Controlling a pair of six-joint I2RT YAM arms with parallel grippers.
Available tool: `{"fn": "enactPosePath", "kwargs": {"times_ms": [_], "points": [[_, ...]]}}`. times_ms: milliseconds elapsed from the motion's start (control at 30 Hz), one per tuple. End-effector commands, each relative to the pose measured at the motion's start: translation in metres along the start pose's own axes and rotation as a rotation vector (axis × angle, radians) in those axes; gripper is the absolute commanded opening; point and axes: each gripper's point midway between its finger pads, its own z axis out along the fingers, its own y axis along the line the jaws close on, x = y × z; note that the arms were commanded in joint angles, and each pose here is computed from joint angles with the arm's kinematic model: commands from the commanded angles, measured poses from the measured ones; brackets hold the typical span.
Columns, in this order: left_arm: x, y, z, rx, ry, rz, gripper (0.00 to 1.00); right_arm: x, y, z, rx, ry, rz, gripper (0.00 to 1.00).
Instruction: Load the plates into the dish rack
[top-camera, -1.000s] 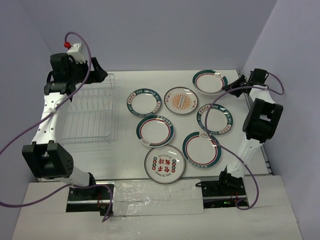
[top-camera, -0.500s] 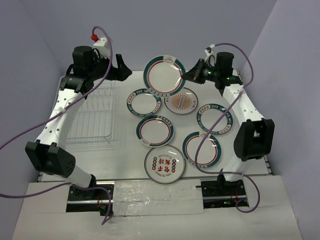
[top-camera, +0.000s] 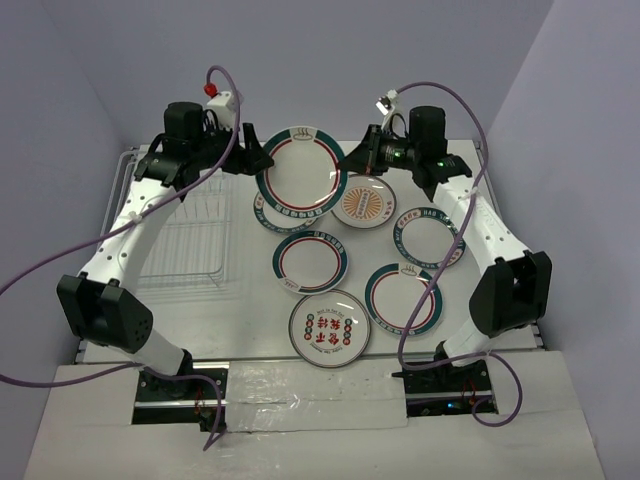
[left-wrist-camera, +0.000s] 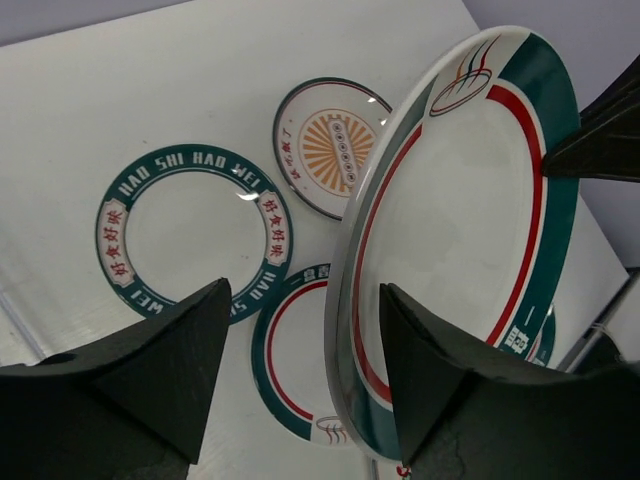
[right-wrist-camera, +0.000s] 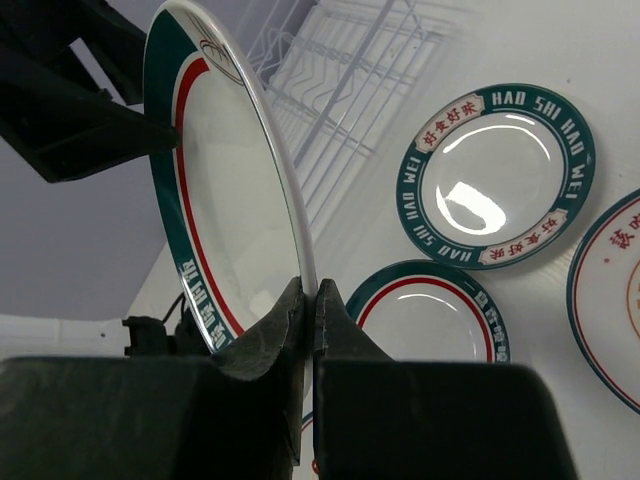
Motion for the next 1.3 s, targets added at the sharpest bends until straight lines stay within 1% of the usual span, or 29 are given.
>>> {"fn": "enactPosePath", "kwargs": {"times_ms": [0,67,133,200,233,300,333,400,433,500,533,567,600,633,667,733,767,833,867,900,933,967,1000,1067,1100,1133,1167,1233,1267], "points": [[0.0,-0.02,0.001,0.106,0.004,-0.017,0.68,-0.01,0.039,-0.013,-0.117,-0.036,-0.086,0.0],[0.002,-0.023,0.002,0.129,0.013,-0.028,0.64,-0.009,0.041,-0.013,-0.126,-0.033,-0.087,0.0],[0.007,-0.033,0.0,0.189,0.028,-0.037,0.6,-0.007,0.043,-0.012,-0.134,-0.028,-0.088,0.0],[0.009,-0.04,-0.002,0.233,0.027,-0.05,0.53,-0.006,0.043,-0.011,-0.139,-0.028,-0.086,0.0],[0.009,-0.043,-0.002,0.247,0.024,-0.056,0.46,-0.006,0.043,-0.011,-0.141,-0.027,-0.085,0.0],[0.013,-0.045,-0.002,0.259,0.032,-0.068,0.35,-0.007,0.044,-0.011,-0.145,-0.032,-0.08,0.0],[0.014,-0.046,-0.003,0.266,0.038,-0.074,0.26,-0.007,0.045,-0.011,-0.148,-0.034,-0.082,0.0],[0.015,-0.046,-0.003,0.265,0.043,-0.079,0.12,-0.008,0.046,-0.011,-0.15,-0.037,-0.079,0.0],[0.015,-0.044,-0.003,0.254,0.044,-0.08,0.0,-0.007,0.046,-0.012,-0.156,-0.032,-0.08,0.0],[0.013,-0.044,-0.007,0.249,0.046,-0.084,0.0,-0.006,0.05,-0.013,-0.171,-0.032,-0.093,0.0],[0.012,-0.043,-0.009,0.236,0.044,-0.089,0.0,-0.007,0.049,-0.013,-0.165,-0.034,-0.098,0.07],[0.007,-0.033,-0.01,0.17,0.025,-0.097,0.0,-0.005,0.046,-0.014,-0.149,-0.026,-0.094,0.51],[-0.006,-0.027,-0.018,0.119,-0.014,-0.091,0.0,-0.006,0.042,-0.014,-0.128,-0.029,-0.089,0.72],[-0.01,-0.017,-0.023,0.056,-0.027,-0.094,0.0,-0.009,0.034,-0.015,-0.086,-0.044,-0.082,0.97],[-0.022,0.009,-0.029,-0.106,-0.078,-0.097,0.0,-0.009,0.029,-0.017,-0.061,-0.046,-0.073,1.0],[-0.046,0.027,-0.052,-0.269,-0.165,-0.06,0.0,-0.014,0.015,-0.024,-0.006,-0.074,-0.058,1.0],[-0.063,0.044,-0.072,-0.407,-0.24,-0.04,0.0,-0.017,0.009,-0.027,0.023,-0.088,-0.052,1.0],[-0.078,0.061,-0.092,-0.544,-0.299,-0.019,0.0,-0.024,-0.005,-0.037,0.071,-0.119,-0.044,1.0],[-0.092,0.066,-0.104,-0.607,-0.338,-0.01,0.0,-0.026,-0.009,-0.04,0.09,-0.127,-0.04,1.0],[-0.1,0.085,-0.124,-0.759,-0.376,-0.009,0.0,-0.031,-0.018,-0.045,0.121,-0.145,-0.034,1.0],[-0.101,0.093,-0.133,-0.827,-0.377,-0.004,0.0,-0.032,-0.022,-0.047,0.134,-0.15,-0.031,1.0],[-0.109,0.105,-0.15,-0.958,-0.41,-0.006,0.0,-0.034,-0.026,-0.049,0.152,-0.156,-0.026,1.0],[-0.111,0.111,-0.159,-1.026,-0.409,0.021,0.0,-0.035,-0.03,-0.052,0.165,-0.161,-0.022,1.0],[-0.111,0.117,-0.162,-1.121,-0.408,0.059,0.0,-0.035,-0.036,-0.053,0.179,-0.158,-0.013,1.0],[-0.108,0.122,-0.17,-1.204,-0.406,0.072,0.0,-0.035,-0.038,-0.053,0.187,-0.16,-0.01,1.0],[-0.106,0.124,-0.17,-1.244,-0.379,0.117,0.0,-0.035,-0.04,-0.053,0.194,-0.162,-0.01,1.0],[-0.1,0.124,-0.159,-1.263,-0.367,0.145,0.0,-0.034,-0.042,-0.053,0.2,-0.158,-0.008,1.0],[-0.091,0.127,-0.159,-1.346,-0.312,0.216,0.0,-0.033,-0.047,-0.052,0.216,-0.155,-0.003,1.0],[-0.083,0.126,-0.147,-1.344,-0.288,0.239,0.0,-0.034,-0.049,-0.052,0.218,-0.153,-0.001,1.0]]}}
